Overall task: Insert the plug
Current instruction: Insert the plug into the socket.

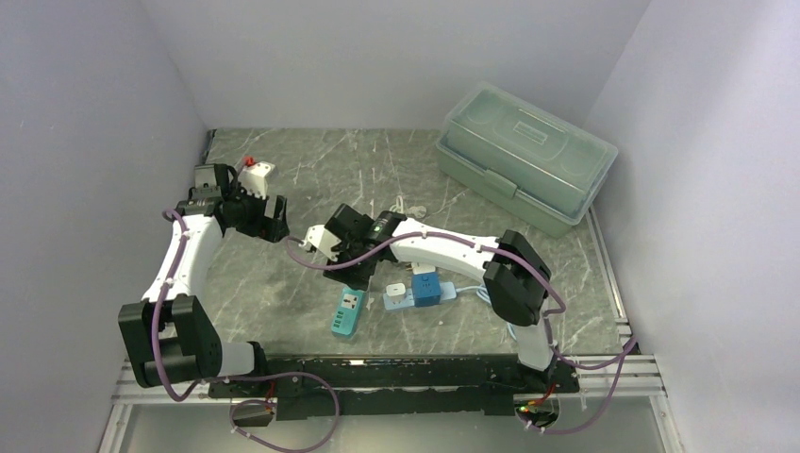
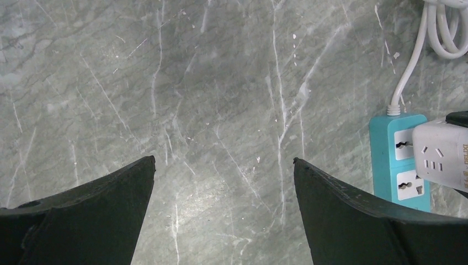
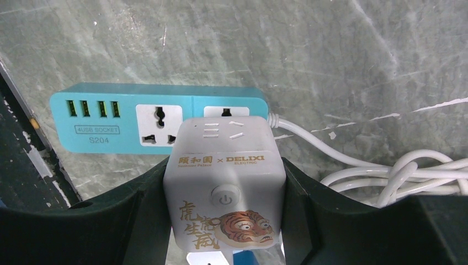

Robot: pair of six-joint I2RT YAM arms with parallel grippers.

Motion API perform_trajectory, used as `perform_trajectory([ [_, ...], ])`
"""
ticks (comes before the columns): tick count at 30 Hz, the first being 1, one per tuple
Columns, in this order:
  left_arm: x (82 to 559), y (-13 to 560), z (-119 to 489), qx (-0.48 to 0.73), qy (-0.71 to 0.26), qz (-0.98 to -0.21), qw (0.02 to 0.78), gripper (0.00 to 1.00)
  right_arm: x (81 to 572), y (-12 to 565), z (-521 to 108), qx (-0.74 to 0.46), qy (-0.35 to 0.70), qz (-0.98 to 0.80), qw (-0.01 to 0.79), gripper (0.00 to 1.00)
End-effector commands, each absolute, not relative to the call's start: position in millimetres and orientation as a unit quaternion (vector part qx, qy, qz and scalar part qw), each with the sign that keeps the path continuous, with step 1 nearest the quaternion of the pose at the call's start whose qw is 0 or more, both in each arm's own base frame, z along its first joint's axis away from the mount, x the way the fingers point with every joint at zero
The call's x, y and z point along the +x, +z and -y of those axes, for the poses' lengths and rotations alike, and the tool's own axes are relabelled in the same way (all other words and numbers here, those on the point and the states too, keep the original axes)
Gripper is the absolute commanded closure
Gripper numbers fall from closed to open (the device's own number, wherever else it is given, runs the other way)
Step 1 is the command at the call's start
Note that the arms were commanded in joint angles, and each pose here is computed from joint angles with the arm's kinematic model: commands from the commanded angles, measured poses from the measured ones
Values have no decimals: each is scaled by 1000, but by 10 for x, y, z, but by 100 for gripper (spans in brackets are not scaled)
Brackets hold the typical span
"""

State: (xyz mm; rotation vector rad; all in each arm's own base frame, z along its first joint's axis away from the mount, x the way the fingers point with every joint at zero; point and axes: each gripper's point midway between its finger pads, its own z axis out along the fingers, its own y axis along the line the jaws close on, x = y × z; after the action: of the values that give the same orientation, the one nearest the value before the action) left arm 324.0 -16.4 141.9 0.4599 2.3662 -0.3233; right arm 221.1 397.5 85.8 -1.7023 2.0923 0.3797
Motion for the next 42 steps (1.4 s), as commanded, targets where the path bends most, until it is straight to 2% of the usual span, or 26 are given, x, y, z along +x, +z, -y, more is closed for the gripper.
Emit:
perform_trajectory([
  [1,3338,1507,108,165,-113,-910,363,0,2316,1030,-4101,-613,139,-741,235,100],
  [32,3429,1553,-9,146,-101,-911,371,0,2222,649,-3951,-625,93,-754,180,100],
  [42,3464,1593,-44,142,-98,-910,378,0,1935,169,-3781,-609,111,-773,136,100],
])
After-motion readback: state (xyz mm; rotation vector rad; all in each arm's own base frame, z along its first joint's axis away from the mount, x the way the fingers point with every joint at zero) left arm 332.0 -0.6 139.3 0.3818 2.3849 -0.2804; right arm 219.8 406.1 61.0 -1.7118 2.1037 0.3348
